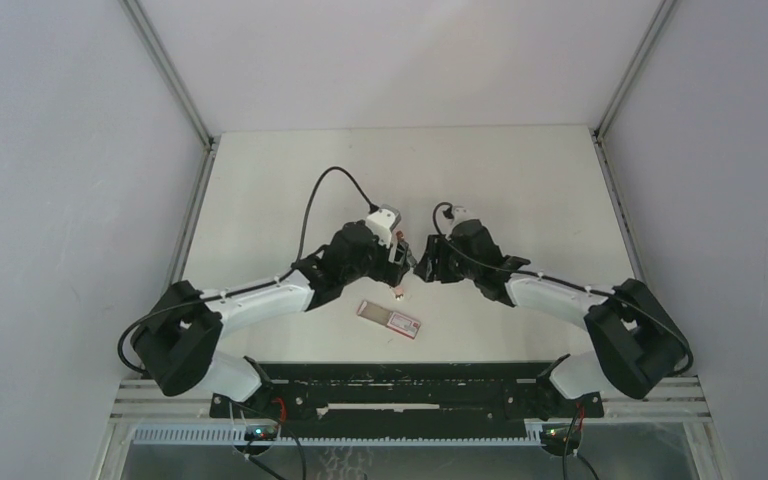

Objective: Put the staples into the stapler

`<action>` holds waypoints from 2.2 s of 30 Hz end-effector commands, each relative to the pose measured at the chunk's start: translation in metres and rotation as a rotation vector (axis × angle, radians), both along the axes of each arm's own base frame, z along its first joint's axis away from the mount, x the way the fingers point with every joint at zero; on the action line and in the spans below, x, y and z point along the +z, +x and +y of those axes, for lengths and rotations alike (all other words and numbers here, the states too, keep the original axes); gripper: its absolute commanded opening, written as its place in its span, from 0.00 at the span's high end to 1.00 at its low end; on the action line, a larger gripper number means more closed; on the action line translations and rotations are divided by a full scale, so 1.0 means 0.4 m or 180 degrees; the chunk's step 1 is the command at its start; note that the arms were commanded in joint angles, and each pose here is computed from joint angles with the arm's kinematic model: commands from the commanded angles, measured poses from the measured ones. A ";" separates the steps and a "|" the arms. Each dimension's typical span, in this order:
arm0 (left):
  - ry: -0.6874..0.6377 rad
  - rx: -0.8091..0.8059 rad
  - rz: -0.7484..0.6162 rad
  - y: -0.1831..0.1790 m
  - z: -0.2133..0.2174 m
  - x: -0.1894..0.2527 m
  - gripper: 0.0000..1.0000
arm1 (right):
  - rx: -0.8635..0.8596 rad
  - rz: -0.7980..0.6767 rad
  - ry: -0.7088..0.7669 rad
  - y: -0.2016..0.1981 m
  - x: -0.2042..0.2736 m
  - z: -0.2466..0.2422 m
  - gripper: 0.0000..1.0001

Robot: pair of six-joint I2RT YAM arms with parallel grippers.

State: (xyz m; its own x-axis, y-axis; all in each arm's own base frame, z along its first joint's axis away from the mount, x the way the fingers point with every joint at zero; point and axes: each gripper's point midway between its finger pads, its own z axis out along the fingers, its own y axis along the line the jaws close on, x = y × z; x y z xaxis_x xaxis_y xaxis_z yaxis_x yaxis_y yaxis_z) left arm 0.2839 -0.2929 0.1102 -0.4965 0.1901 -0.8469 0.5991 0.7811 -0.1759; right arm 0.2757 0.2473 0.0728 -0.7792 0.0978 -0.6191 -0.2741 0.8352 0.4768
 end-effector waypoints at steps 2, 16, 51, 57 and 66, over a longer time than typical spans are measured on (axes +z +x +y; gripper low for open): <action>-0.0197 -0.0922 -0.0163 -0.030 -0.053 0.027 0.22 | -0.0052 -0.0144 -0.0114 -0.008 0.030 -0.072 0.49; 0.0139 -0.0893 -0.0159 -0.037 -0.004 -0.063 0.25 | -0.0099 -0.0244 -0.0057 -0.055 0.064 -0.137 0.46; 0.0095 -0.0167 0.0497 -0.103 -0.018 -0.198 0.64 | -0.0148 -0.0259 0.0053 -0.060 0.079 -0.135 0.47; -0.0002 -0.0112 0.0490 -0.093 -0.063 -0.201 0.65 | -0.0145 -0.0267 0.0067 -0.060 0.082 -0.134 0.47; -0.0175 -0.0061 0.0336 -0.049 -0.124 -0.182 0.66 | -0.0132 -0.0271 0.0078 -0.066 0.089 -0.134 0.48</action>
